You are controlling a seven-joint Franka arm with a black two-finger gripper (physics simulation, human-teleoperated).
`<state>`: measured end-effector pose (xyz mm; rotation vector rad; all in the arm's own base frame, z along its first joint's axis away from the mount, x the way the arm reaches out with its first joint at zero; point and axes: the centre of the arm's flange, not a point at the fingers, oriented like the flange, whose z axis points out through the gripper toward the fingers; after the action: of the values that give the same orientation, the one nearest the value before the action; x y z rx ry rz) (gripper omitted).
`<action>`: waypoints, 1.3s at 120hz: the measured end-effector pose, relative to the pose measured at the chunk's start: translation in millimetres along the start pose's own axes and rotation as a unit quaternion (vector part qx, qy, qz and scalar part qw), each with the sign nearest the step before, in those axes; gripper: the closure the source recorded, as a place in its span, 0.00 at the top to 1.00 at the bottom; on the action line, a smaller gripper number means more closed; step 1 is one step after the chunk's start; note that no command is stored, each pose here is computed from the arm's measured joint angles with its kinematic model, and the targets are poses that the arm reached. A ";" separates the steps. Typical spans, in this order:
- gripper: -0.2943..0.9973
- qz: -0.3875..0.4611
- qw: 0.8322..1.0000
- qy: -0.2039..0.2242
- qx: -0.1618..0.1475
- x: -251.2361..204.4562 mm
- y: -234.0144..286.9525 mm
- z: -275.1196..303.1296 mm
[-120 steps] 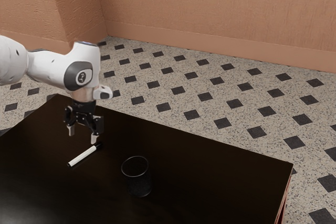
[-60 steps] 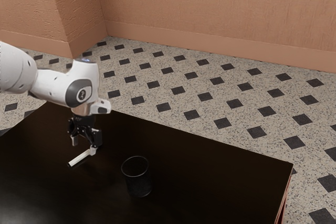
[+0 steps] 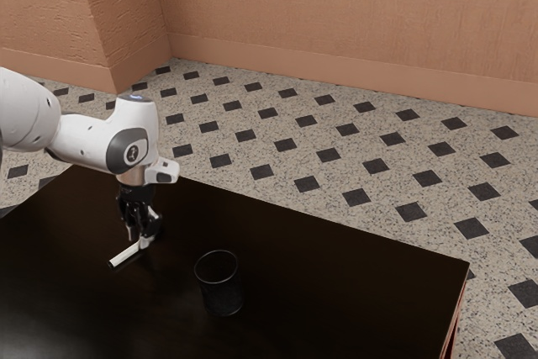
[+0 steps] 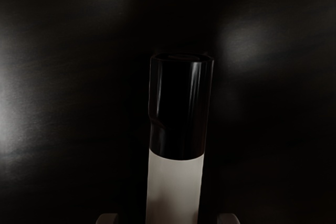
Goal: Put the marker into the pen holder.
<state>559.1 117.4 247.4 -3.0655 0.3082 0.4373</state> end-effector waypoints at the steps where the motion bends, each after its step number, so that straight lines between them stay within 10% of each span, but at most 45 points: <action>1: 0.38 0.001 1.000 0.000 0.000 0.0 0.0 0.0; 84: 0.17 0.026 0.999 0.021 0.014 -2.4 0.7 -19.1; 106: 0.16 0.082 0.985 0.133 0.072 -21.0 65.5 -107.7; 137: 0.16 0.167 0.910 0.355 0.132 -65.3 195.0 -188.0; 156: 0.16 0.176 0.884 0.410 0.138 -105.7 253.1 -181.1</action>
<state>458.7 -120.8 450.5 -2.7135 0.8561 -0.8673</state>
